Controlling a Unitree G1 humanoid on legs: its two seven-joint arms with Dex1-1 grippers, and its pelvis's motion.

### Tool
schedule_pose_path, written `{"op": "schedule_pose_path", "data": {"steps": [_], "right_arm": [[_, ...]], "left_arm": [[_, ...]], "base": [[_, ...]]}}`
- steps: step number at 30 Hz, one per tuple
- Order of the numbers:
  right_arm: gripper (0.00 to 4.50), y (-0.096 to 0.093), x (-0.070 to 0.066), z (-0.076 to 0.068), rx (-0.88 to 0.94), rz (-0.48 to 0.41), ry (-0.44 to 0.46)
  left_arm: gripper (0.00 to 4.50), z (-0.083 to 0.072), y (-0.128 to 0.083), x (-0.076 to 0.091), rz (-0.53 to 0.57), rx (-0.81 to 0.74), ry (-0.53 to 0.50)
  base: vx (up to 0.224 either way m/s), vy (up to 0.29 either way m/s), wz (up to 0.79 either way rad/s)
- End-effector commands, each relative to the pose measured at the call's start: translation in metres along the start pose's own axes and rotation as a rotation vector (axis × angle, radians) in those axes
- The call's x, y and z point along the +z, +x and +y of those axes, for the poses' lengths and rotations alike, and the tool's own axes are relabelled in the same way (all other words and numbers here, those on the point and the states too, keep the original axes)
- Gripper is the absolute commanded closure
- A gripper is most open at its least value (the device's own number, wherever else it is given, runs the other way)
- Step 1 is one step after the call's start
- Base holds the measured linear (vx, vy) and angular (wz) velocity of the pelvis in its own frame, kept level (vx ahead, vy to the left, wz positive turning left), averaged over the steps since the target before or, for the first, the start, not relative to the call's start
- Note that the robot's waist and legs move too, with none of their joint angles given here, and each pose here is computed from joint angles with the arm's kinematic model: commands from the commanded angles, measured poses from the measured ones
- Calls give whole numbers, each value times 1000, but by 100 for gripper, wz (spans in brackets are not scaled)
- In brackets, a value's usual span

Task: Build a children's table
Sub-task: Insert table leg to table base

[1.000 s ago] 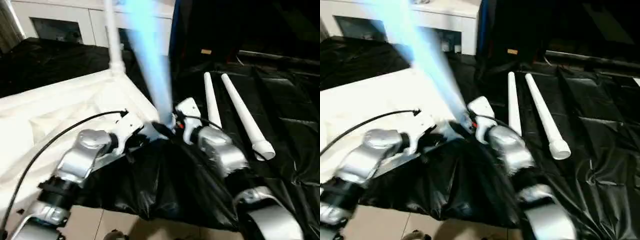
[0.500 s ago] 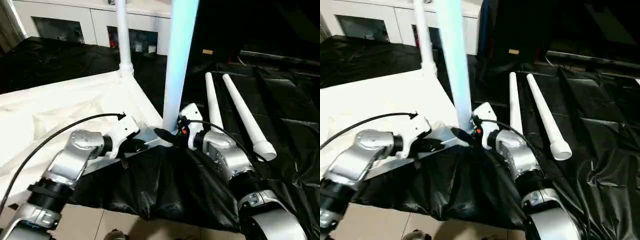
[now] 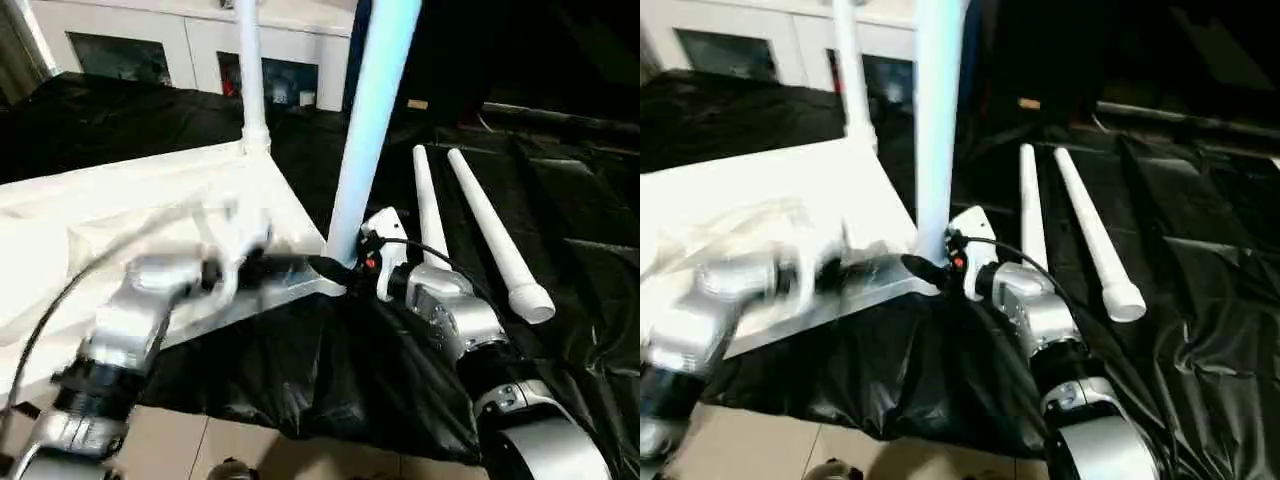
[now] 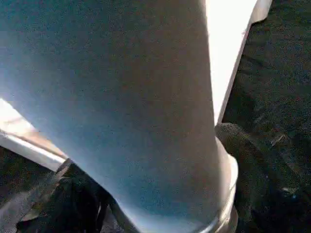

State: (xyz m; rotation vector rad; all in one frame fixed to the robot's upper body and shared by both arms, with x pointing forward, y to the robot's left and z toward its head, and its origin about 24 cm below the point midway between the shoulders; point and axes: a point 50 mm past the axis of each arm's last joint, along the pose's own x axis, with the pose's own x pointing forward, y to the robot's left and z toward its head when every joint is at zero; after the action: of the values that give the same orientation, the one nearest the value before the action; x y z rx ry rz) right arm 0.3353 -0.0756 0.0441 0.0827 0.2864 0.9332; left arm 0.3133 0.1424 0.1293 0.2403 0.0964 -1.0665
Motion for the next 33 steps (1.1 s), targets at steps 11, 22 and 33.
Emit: {"op": "schedule_pose_path", "data": {"steps": [11, 22, 33], "right_arm": [[162, 5, -8, 3, 26, 54, 20], [162, 5, -7, 2, 30, 56, 26], [162, 5, -9, 4, 90, 82, 16]], "left_arm": [[275, 1, 29, 34, -266, -30, -87], [191, 3, 27, 32, -270, -118, -154], [100, -2, 23, 30, -242, -263, -197]], "base": [[0, 0, 0], [0, 0, 0], [0, 0, 0]]}}
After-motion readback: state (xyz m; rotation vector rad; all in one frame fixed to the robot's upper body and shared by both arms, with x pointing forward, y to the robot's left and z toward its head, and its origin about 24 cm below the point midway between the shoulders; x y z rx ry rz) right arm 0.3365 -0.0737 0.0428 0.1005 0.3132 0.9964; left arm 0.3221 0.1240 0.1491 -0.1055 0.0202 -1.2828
